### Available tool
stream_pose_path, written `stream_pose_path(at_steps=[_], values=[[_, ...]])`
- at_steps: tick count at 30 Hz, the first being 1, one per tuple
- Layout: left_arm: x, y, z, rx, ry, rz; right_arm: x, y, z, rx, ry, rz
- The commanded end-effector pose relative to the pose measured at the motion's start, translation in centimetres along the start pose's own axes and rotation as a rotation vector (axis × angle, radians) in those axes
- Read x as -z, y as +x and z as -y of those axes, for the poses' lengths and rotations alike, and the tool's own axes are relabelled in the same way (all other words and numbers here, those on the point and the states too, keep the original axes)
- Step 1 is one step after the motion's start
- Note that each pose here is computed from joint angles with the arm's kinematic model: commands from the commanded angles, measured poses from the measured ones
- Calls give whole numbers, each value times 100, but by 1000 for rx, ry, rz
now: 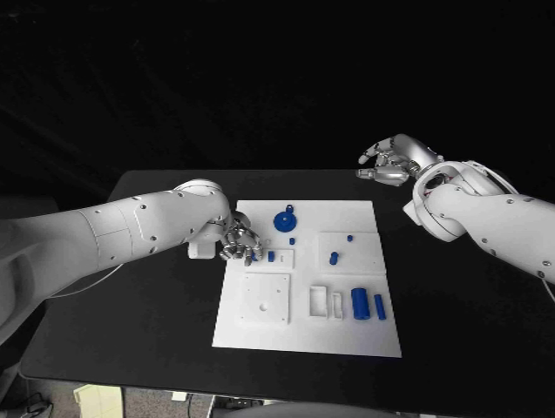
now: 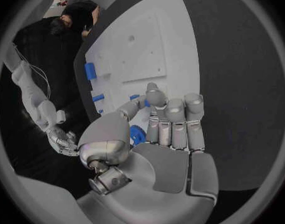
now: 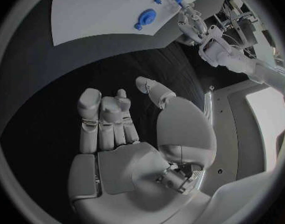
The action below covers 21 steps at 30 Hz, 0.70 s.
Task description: Assemble the parts on the task board
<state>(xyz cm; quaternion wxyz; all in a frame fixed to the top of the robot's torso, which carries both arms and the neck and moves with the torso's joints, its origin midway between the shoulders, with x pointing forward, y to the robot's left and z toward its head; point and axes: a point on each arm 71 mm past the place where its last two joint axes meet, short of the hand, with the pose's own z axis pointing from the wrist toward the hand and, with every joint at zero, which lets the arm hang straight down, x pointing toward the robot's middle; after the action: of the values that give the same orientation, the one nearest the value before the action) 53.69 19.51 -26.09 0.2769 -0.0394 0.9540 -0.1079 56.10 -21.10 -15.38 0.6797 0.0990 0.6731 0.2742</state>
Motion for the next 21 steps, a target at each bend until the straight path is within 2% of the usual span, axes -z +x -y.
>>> stream_pose_path(at_steps=[1,21], values=[[-2,1,33,-4,14,6,0,13,-14,3,-11,-12],[-12,-14,32,-22,3,17,1,13,-13,3,-11,-13]])
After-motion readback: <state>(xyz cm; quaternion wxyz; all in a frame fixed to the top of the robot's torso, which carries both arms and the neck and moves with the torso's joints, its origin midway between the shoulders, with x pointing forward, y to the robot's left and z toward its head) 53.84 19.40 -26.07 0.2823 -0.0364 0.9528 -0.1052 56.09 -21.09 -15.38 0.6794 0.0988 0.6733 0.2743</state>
